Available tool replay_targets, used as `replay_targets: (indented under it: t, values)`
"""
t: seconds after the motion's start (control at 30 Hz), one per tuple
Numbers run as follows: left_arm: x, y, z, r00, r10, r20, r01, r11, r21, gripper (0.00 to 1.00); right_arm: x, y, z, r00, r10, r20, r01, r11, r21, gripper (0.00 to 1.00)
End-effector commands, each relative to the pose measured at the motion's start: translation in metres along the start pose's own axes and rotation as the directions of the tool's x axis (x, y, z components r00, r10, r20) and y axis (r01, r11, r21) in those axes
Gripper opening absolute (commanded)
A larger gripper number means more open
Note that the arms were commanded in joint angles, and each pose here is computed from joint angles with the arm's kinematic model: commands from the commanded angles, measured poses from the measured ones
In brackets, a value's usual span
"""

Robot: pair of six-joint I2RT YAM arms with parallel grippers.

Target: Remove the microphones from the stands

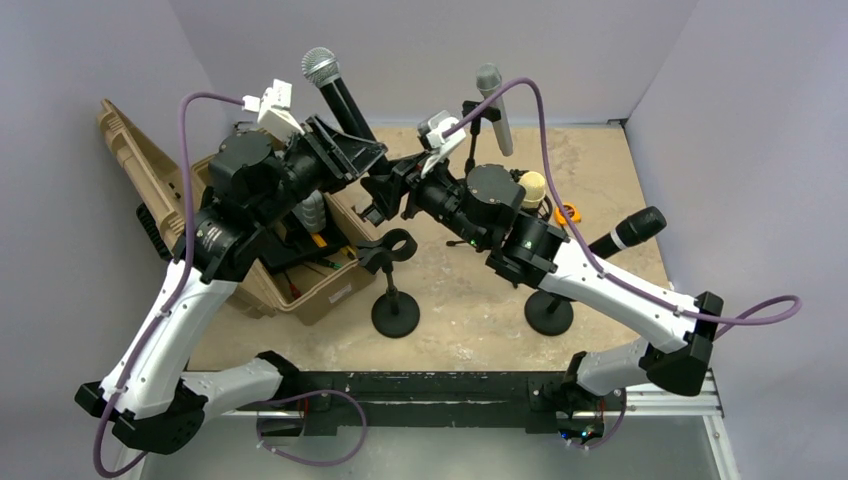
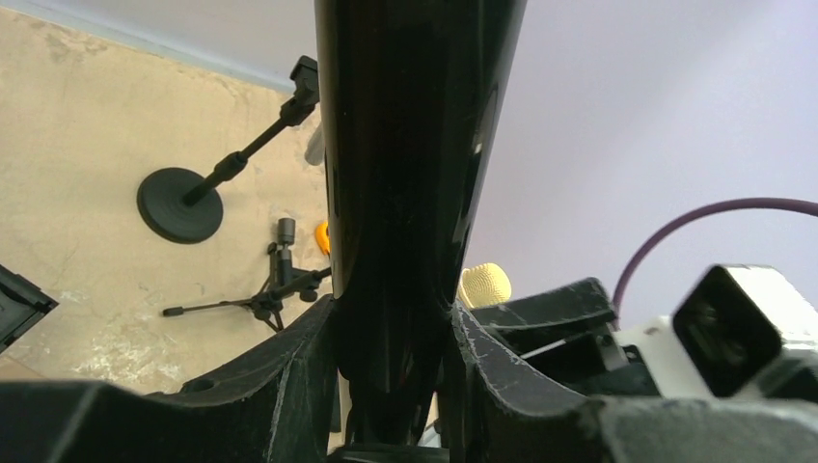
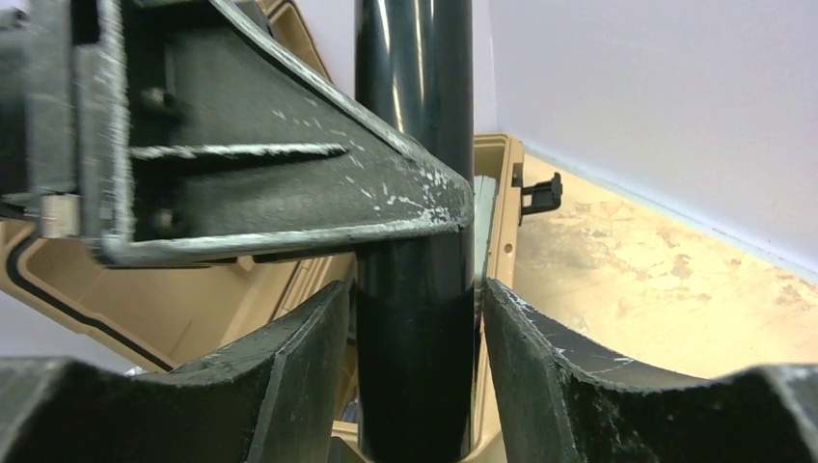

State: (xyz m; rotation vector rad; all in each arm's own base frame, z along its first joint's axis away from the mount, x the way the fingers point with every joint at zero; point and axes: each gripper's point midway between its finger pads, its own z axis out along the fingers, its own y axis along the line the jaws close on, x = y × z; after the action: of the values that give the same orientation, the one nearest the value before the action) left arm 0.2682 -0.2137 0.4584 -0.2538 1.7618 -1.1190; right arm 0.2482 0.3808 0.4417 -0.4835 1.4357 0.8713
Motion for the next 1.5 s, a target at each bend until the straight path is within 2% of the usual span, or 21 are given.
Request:
replay_targets:
  t: [0.0,0.07,0.17,0.2,0.33,0.37,0.4,0.43,0.53,0.6,0.67,0.8,1.03,1.3,1.47]
  values:
    - [-0.01,-0.023,-0.008,0.999,-0.003,0.033,-0.001,0.995,0.104,0.0,-0.013,0.003,0.004,1.0,0.001,0.023,-0.001,1.0,0.002,0.52]
    - [-0.008,-0.024,-0.008,1.0,-0.002,0.027,-0.001,0.994,0.11,0.0,-0.015,0.004,0.004,1.0,0.002,0.029,-0.002,1.0,-0.003,0.45]
    - [-0.005,-0.024,-0.006,1.0,0.004,0.016,-0.006,0.993,0.12,0.0,-0.018,0.004,0.003,0.999,0.004,0.041,-0.004,1.0,-0.001,0.09]
    - [-0.004,-0.024,-0.006,1.0,0.014,0.014,-0.015,0.992,0.124,0.0,-0.02,0.003,0.003,0.999,0.006,0.047,-0.006,1.0,0.004,0.0]
    - [-0.005,-0.018,-0.008,0.998,0.057,0.025,-0.059,0.993,0.103,0.0,-0.025,-0.004,-0.004,0.997,0.006,0.071,-0.009,0.999,0.033,0.0]
    - [-0.004,-0.015,-0.008,0.997,0.066,0.028,-0.068,0.993,0.097,0.03,-0.026,-0.005,-0.006,0.997,0.007,0.077,-0.01,0.999,0.038,0.0]
    - [-0.005,-0.013,-0.009,0.997,0.07,0.032,-0.073,0.993,0.088,0.09,-0.028,-0.006,-0.008,0.997,0.009,0.082,-0.012,0.999,0.045,0.0]
    - [-0.005,-0.01,-0.01,0.997,0.072,0.039,-0.075,0.995,0.073,0.23,-0.03,-0.007,-0.01,0.996,0.009,0.086,-0.013,0.999,0.049,0.0]
    - [-0.009,-0.002,-0.016,0.994,0.081,0.071,-0.084,0.996,0.041,0.71,-0.039,-0.011,-0.018,0.994,0.013,0.112,-0.02,0.997,0.068,0.0]
    - [-0.013,0.001,-0.023,0.988,0.117,0.1,-0.121,0.992,0.031,0.85,-0.049,-0.015,-0.024,0.99,0.016,0.14,-0.028,0.996,0.086,0.0]
    - [-0.017,0.0,-0.032,0.978,0.171,0.118,-0.175,0.984,0.029,0.91,-0.061,-0.028,-0.033,0.987,-0.002,0.163,-0.023,0.988,0.156,0.0]
    - [-0.029,0.001,-0.05,0.94,0.295,0.172,-0.3,0.954,0.003,0.94,-0.089,-0.074,-0.054,0.979,-0.075,0.191,-0.004,0.924,0.382,0.0]
    - [-0.027,-0.004,-0.068,0.854,0.491,0.172,-0.504,0.863,0.033,0.94,-0.159,-0.176,-0.099,0.936,-0.246,0.251,0.041,0.785,0.619,0.0]
    - [-0.005,0.025,-0.061,0.772,0.63,0.086,-0.633,0.774,0.02,0.93,-0.218,-0.272,-0.15,0.883,-0.42,0.211,0.054,0.536,0.843,0.0]
    - [0.005,0.039,-0.065,0.759,0.646,0.085,-0.649,0.76,0.016,0.93,-0.247,-0.329,-0.179,0.855,-0.498,0.146,0.087,0.415,0.906,0.0]
